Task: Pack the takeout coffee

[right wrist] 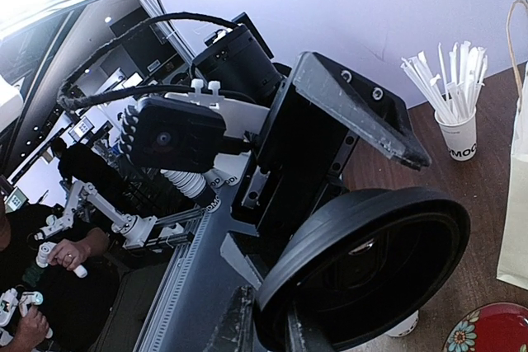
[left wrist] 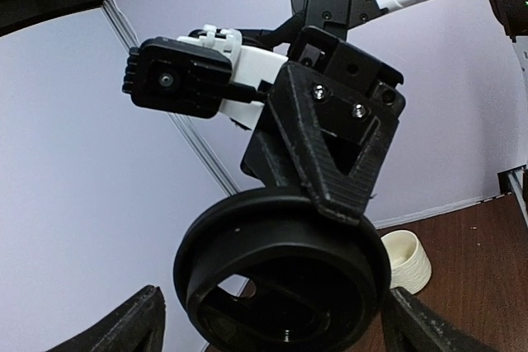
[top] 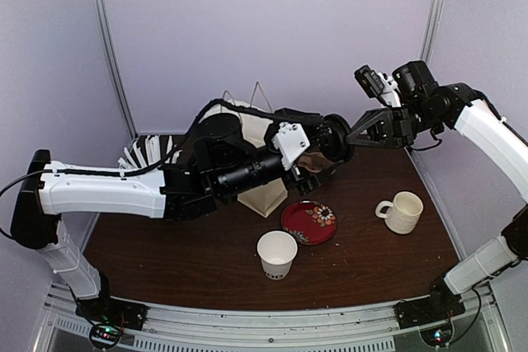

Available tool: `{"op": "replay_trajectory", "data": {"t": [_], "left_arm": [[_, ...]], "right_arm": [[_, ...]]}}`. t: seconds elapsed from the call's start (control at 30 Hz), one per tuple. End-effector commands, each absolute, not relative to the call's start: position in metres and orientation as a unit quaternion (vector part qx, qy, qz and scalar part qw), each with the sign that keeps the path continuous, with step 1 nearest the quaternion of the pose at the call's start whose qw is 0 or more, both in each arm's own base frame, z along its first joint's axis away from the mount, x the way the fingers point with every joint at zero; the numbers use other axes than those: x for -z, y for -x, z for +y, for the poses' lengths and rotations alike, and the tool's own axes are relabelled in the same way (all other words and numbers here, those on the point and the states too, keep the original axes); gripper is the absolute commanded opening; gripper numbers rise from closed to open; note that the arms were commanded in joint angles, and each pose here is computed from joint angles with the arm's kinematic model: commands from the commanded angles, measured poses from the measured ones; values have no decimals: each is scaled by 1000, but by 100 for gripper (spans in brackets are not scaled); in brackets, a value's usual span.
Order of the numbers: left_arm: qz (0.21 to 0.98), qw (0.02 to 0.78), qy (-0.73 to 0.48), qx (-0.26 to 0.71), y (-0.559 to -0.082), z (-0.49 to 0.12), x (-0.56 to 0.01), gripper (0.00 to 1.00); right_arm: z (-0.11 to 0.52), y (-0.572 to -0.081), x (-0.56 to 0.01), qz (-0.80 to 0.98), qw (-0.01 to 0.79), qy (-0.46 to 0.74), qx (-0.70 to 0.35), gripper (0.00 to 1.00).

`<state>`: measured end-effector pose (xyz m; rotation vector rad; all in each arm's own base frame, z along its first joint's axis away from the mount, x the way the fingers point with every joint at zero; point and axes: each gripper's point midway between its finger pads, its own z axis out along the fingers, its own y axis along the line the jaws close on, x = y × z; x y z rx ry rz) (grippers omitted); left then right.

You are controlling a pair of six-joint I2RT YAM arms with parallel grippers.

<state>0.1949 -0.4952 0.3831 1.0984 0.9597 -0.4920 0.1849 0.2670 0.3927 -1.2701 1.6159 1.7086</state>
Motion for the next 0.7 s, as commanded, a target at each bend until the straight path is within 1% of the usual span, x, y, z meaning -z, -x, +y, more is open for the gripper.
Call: {"op": "replay_trajectory", "data": {"t": [0.0, 0.13, 0.3, 0.47, 0.67], "left_arm": [[426, 729, -482, 235, -198, -497, -401, 94], [430, 728, -476, 241, -202, -496, -402, 92], [434, 724, -478, 243, -204, -498, -399, 88], [438, 721, -480, 243, -207, -498, -395, 88], [429, 705, -499, 264, -199, -503, -390, 88]], "right_arm": [[266, -178, -398, 573, 235, 469, -630, 13], [266, -178, -398, 573, 235, 469, -630, 13], [266, -177, -400, 571, 236, 470, -631, 13], [266, -177, -398, 572, 234, 469, -632, 13], [266, -178, -396, 573, 233, 468, -632, 13]]}}
